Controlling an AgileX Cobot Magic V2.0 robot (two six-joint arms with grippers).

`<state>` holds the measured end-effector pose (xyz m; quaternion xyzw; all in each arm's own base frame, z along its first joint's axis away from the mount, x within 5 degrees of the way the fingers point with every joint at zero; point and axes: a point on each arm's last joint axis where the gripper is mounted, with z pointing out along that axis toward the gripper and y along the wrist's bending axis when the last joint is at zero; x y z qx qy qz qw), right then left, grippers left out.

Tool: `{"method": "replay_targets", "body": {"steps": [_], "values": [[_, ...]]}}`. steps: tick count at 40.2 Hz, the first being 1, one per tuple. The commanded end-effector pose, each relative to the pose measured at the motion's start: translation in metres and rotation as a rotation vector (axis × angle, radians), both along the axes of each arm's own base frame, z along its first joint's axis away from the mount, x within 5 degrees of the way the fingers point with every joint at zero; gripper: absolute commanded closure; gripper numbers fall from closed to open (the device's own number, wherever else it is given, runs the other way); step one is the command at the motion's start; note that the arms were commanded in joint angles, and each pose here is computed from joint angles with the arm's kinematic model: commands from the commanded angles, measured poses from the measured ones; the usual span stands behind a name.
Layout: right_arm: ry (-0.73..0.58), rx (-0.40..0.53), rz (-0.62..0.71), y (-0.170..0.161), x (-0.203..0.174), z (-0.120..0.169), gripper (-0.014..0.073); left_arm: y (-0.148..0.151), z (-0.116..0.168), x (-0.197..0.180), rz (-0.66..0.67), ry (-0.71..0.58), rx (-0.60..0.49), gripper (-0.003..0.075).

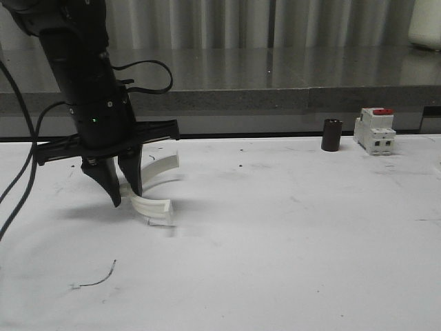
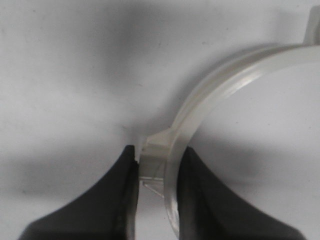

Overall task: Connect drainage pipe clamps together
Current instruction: 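Carry the clamp half toward the table center and set it down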

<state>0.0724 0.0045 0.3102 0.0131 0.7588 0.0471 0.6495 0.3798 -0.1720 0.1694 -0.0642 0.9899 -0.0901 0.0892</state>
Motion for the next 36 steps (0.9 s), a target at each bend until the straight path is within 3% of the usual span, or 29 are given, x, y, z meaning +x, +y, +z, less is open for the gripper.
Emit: {"method": "replay_targets", "body": {"steps": [1,36], "values": [[-0.098,-0.007,-0.013,-0.001,0.001,0.018,0.0011,-0.002,0.029,0.002,0.01,-0.076,-0.033,0.0701],[-0.098,-0.007,-0.013,-0.001,0.001,0.018,0.0011,-0.005,0.018,0.004,0.021,-0.048,-0.046,0.034]]}}
